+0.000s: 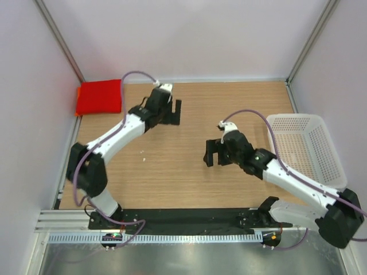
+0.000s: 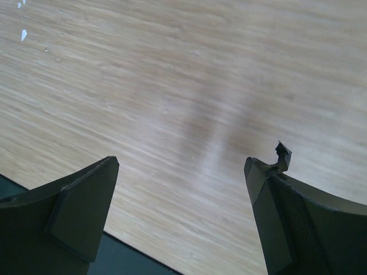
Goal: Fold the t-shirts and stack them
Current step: Neatly place the folded tshirt to the corner
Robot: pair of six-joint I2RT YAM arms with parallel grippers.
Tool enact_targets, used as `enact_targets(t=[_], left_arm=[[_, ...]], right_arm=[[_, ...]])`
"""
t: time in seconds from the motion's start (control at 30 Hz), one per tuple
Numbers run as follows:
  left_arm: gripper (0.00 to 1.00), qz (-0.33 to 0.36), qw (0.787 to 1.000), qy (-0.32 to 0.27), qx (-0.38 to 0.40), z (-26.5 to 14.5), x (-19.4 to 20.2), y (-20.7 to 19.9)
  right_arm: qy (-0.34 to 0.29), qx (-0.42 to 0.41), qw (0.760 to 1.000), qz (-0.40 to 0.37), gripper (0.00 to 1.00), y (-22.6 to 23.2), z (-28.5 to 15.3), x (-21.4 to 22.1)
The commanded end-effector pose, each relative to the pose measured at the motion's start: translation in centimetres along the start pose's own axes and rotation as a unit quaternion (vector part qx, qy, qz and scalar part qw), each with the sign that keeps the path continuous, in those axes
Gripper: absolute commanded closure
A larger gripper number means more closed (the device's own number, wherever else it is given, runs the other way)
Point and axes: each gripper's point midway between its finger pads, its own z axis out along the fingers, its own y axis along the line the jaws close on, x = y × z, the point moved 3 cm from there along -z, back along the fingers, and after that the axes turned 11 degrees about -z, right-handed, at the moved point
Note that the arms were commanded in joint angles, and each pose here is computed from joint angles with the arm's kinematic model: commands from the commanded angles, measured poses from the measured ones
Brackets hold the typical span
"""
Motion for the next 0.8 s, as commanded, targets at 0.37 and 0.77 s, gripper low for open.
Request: enact_targets(t=[0.37,0.77], left_arm=[[0.06,-0.294,0.927,-0.061,0.227,-15.0,13.7,-0.2],[0.06,-0.426,0.8,-0.076,0.415,-18.4,19.1,1.9]], right_arm=[[-0.114,-0.043,0.943,0.309,0.0,-0.5,0.3,8.0],[-0.147,-0.044,0.917,0.368,0.0,-2.2,-1.9,11.9]])
